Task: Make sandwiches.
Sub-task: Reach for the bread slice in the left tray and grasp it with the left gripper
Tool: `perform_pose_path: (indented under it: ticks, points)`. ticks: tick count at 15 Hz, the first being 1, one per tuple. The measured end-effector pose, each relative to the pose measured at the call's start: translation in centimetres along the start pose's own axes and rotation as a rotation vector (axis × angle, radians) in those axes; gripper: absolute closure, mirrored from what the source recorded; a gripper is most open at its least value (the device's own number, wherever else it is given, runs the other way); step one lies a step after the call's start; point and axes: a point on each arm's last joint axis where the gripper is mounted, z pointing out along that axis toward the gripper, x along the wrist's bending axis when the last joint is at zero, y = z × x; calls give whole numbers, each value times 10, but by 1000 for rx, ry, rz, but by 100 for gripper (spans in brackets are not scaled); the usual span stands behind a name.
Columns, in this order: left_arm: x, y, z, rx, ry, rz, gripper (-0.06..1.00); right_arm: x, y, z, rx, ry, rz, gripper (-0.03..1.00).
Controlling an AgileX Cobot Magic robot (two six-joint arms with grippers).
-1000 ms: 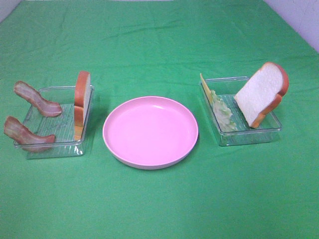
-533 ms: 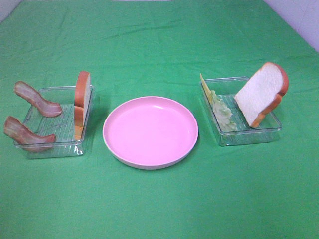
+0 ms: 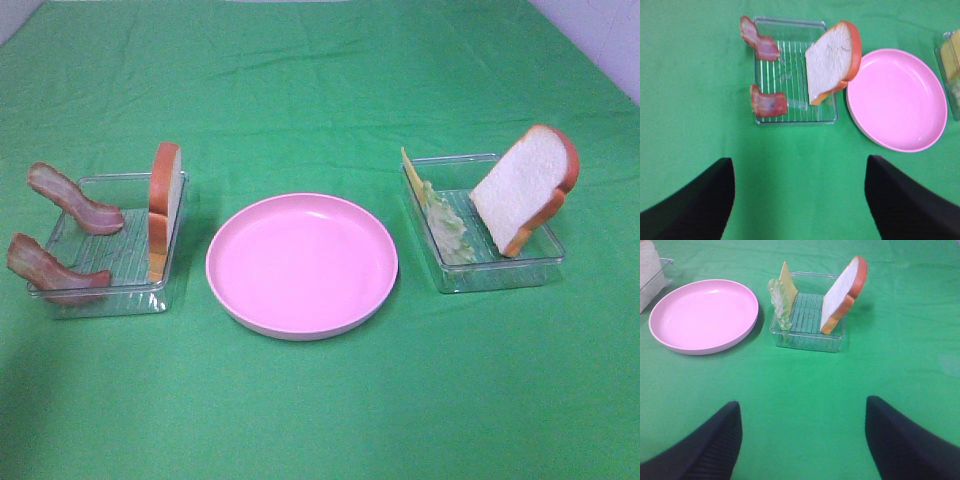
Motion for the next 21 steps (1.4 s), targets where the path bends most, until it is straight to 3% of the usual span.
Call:
perform_pose_path:
  ticks: [2,7,9,12,15,17,21]
  points:
    - [-2,29,21,121,-2,-16,25,0,0,0,0,0,0,30]
    - [-7,75,91,288,15,-8,25,0,0,0,0,0,0,30]
    - [-29,76,134,386,56,35,25,0,0,0,0,0,0,30]
    - [-68,69,172,454,77,119,25,0,0,0,0,0,0,30]
    - [-92,61,198,477,149,180,20,0,0,0,0,0,0,30]
    - [-96,54,224,499,225,185,17,0,0,0,0,0,0,30]
    - [-96,52,260,449,212,181,17,0,0,0,0,1,0,30]
